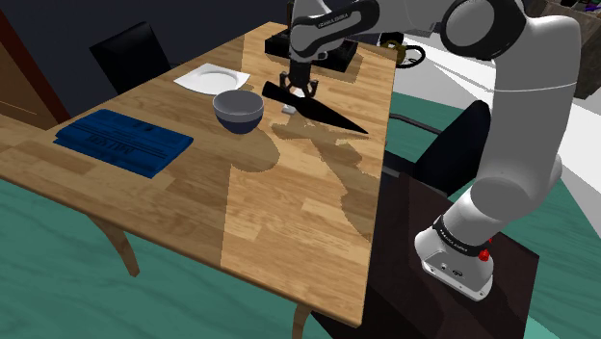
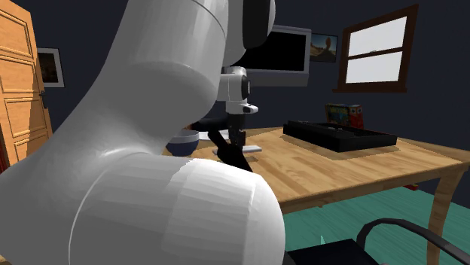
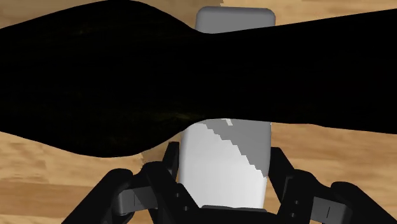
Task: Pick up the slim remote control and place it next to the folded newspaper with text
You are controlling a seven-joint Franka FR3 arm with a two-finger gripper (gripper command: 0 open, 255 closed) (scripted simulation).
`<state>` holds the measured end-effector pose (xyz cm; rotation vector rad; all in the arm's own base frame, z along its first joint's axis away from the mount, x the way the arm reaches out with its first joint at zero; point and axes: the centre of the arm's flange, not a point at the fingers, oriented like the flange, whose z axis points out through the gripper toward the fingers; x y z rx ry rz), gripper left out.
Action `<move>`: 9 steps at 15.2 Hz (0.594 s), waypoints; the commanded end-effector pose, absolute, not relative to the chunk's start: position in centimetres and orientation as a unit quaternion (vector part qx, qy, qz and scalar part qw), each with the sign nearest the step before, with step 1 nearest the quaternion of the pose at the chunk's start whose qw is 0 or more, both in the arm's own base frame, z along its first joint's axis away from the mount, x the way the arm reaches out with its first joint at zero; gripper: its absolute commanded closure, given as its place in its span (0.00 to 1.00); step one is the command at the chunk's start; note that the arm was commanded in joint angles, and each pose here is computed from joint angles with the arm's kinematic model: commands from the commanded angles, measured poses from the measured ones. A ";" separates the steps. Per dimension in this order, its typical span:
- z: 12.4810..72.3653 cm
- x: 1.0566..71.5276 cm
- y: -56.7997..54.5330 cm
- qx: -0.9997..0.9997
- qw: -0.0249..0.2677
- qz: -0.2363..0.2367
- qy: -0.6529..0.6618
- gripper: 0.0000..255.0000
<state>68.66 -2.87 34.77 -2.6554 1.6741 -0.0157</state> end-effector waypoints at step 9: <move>40.1 68.7 -2.8 -0.846 0.001 -0.005 0.533 1.00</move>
